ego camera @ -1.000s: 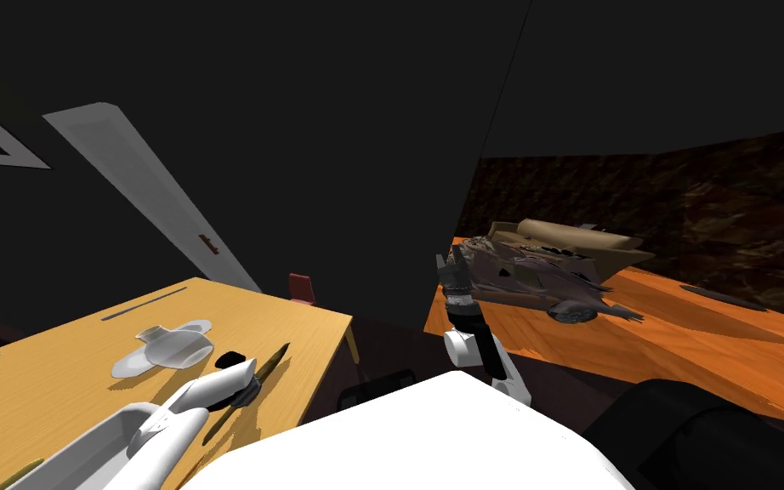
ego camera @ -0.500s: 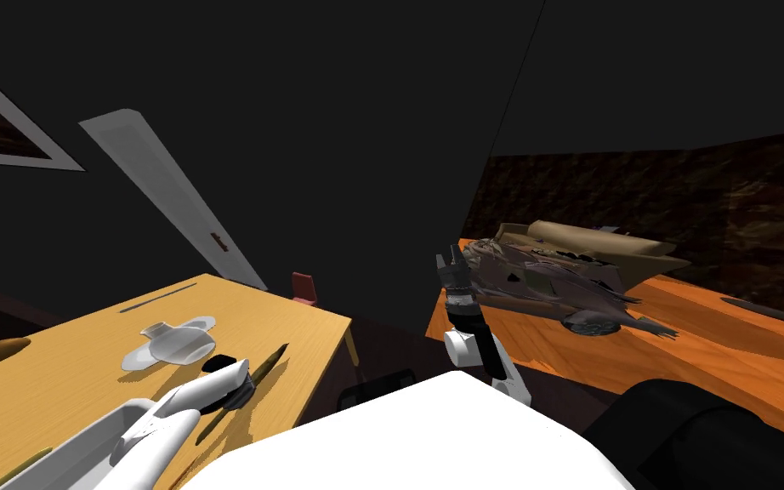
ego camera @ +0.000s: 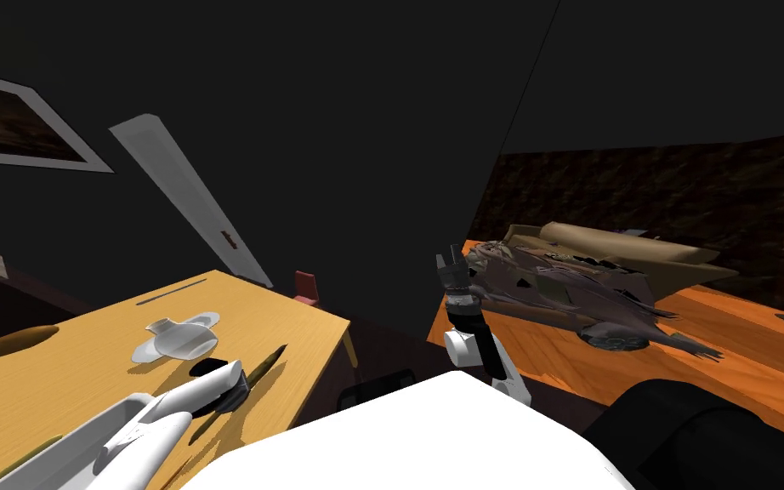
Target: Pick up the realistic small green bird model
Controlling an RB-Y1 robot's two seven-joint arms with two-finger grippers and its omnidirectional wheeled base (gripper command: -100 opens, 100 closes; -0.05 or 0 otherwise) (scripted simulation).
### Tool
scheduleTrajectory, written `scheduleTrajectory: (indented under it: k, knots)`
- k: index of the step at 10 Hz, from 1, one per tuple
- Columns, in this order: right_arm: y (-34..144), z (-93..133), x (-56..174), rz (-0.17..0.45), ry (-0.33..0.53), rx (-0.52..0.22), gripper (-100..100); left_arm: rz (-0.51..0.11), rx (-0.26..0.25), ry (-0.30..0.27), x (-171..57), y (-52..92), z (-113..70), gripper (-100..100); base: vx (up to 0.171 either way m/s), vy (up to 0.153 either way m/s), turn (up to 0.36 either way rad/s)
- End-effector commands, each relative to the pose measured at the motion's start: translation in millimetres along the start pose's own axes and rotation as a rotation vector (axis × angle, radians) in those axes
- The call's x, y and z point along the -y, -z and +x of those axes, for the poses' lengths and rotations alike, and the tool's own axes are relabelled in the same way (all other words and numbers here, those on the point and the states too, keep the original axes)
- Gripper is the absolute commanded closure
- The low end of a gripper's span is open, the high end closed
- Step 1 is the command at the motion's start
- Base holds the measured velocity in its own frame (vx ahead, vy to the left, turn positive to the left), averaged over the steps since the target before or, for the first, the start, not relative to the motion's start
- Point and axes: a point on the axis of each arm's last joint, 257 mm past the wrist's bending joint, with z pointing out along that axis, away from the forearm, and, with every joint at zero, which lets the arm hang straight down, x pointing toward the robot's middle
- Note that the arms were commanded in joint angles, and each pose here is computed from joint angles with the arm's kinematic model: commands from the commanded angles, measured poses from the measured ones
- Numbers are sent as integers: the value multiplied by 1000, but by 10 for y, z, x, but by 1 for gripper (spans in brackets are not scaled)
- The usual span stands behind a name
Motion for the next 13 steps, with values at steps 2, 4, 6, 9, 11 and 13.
scheduleTrajectory:
  k: [2,4,6,9,11,13]
  knots:
    - [1,0,0,0,0,0,0,4,-13,-24,70,2,-44,100,56,-78,138]
    - [0,0,0,0,0,0,0,8,-25,-20,130,3,-93,100,39,-48,66]
    - [0,0,0,0,0,0,0,8,-24,-58,130,3,-93,100,34,-55,66]
    - [0,0,0,0,0,0,0,14,-36,-80,190,6,-138,100,40,-65,92]
    - [0,0,0,0,0,0,0,21,-48,-96,249,11,-182,100,48,-64,123]
    - [0,0,0,0,0,0,0,20,-46,-87,246,6,-183,0,8,-15,10]
